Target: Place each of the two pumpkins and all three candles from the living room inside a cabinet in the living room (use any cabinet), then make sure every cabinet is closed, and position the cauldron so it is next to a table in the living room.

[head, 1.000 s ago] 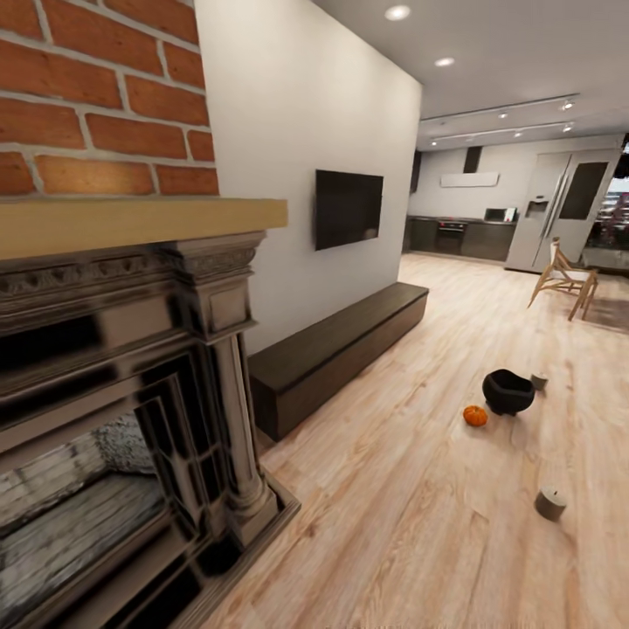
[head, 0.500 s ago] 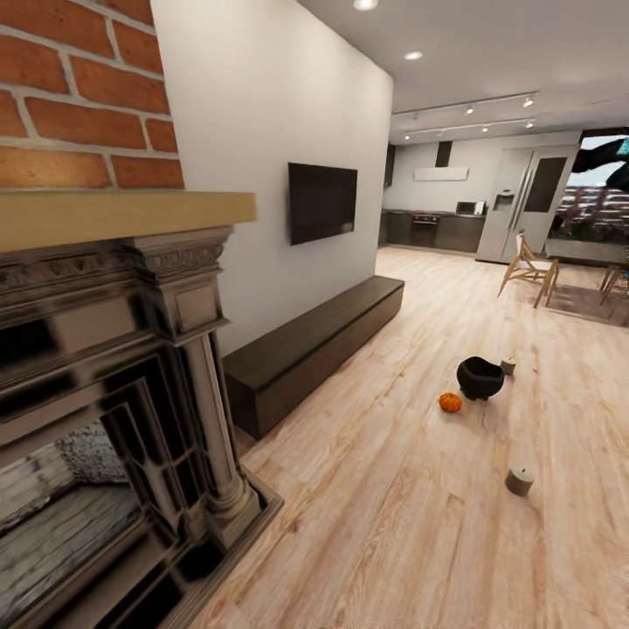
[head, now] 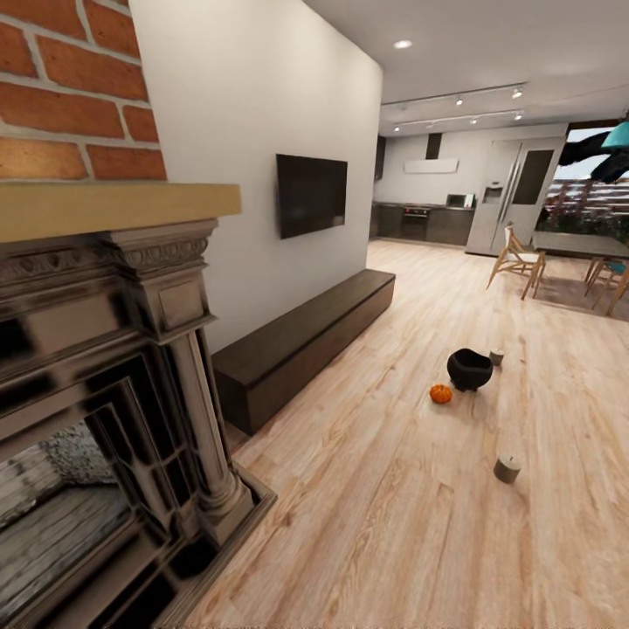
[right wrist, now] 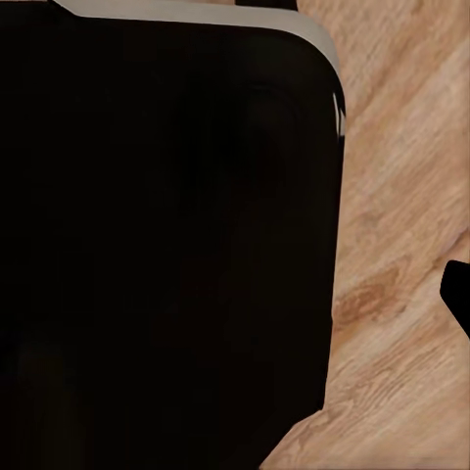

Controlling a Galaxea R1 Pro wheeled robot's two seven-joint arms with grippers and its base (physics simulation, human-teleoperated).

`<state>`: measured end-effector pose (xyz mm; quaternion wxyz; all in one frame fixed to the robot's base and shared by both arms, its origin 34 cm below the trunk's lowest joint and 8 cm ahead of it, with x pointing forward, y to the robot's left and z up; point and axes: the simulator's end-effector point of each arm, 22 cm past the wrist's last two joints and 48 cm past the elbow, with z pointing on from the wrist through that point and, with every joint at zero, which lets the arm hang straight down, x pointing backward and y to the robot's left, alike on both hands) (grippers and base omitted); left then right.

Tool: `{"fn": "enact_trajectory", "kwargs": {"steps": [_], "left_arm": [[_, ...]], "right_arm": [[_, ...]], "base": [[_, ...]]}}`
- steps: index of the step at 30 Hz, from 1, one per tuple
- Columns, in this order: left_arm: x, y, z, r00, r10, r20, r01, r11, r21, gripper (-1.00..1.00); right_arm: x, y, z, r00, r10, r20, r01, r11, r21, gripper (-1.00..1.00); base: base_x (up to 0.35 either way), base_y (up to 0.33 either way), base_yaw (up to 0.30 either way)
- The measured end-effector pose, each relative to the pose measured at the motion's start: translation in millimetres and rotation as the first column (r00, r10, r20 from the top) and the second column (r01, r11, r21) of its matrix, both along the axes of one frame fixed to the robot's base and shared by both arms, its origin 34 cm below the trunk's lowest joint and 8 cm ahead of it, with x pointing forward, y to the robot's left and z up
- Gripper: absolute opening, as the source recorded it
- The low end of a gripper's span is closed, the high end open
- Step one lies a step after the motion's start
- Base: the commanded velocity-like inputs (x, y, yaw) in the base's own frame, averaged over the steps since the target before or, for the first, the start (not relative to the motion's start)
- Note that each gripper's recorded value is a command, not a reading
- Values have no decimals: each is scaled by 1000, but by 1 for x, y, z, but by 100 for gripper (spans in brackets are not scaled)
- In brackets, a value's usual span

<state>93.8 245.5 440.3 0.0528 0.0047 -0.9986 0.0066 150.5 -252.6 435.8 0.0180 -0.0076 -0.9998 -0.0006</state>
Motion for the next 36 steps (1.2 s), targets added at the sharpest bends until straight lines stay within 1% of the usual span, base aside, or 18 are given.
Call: {"fn": "enact_trajectory", "kwargs": {"steps": [14,36], "left_arm": [[-9,0,1,1000,0,-22,0,1000,0,100],[-19,0,3,999,0,-49,0,1000,0,100]], "right_arm": [[-9,0,0,1000,-3,-22,3,1000,-2,100],[-19,-1,0,999,-3,-49,3,1000,-2,100]], "base": [[0,0,-13],[0,0,-197]]}}
